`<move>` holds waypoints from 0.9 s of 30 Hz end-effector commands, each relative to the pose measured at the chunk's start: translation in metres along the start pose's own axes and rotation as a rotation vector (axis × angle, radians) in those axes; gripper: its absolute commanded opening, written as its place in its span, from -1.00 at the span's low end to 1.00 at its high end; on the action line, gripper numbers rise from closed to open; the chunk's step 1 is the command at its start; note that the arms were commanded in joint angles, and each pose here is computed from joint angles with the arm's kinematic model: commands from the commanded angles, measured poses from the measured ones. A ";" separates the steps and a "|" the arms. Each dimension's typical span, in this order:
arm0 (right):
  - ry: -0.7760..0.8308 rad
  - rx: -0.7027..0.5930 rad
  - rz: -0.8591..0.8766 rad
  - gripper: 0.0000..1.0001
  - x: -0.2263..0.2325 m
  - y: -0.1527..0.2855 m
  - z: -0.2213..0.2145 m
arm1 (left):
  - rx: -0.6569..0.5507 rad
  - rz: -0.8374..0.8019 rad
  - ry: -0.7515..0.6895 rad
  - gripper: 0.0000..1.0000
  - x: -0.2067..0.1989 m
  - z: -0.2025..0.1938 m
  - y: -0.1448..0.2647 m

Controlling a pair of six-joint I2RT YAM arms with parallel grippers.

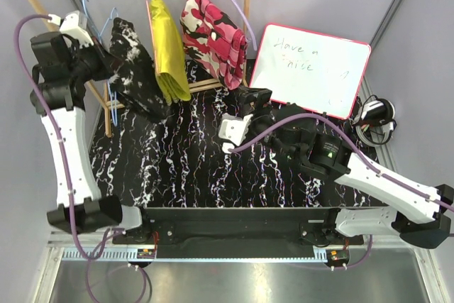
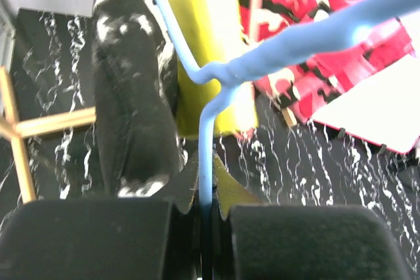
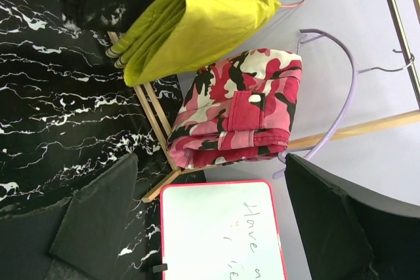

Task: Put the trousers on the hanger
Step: Hang the hanger with trousers onto the clothesline

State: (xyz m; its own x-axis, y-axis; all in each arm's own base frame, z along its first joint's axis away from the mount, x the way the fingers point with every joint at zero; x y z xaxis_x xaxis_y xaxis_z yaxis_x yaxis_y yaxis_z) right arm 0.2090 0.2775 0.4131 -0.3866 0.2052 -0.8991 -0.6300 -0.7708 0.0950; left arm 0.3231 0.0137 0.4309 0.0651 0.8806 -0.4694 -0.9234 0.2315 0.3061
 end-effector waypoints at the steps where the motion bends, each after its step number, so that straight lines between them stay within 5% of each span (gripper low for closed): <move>1: -0.041 0.010 -0.043 0.99 -0.009 0.009 -0.005 | -0.331 -0.219 -0.221 -1.00 -0.033 0.087 0.010; 13: -0.040 0.015 0.005 0.99 0.007 -0.004 -0.008 | -0.447 -0.402 -0.288 -1.00 -0.009 0.136 -0.030; 27: -0.050 0.009 0.024 0.99 0.011 -0.015 -0.005 | -0.321 -0.354 -0.045 -1.00 0.030 0.136 -0.082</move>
State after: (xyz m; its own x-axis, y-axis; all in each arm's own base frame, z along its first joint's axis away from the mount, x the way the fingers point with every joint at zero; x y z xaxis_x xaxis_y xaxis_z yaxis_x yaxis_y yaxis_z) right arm 0.2170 0.2851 0.3854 -0.4366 0.1657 -0.8843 -0.6325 -0.7555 0.1707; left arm 0.4672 0.0878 0.4361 0.2751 0.7686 -0.5776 -0.9355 0.3525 0.0236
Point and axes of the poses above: each gripper's point midway between its finger pads, its own y axis back along the fingers, its own x axis along the line the jaws close on, z = x × y, the point moved 4 cm from there along y, back along the fingers, and after that the axes turned 9 degrees about y, right-handed, at the moved point
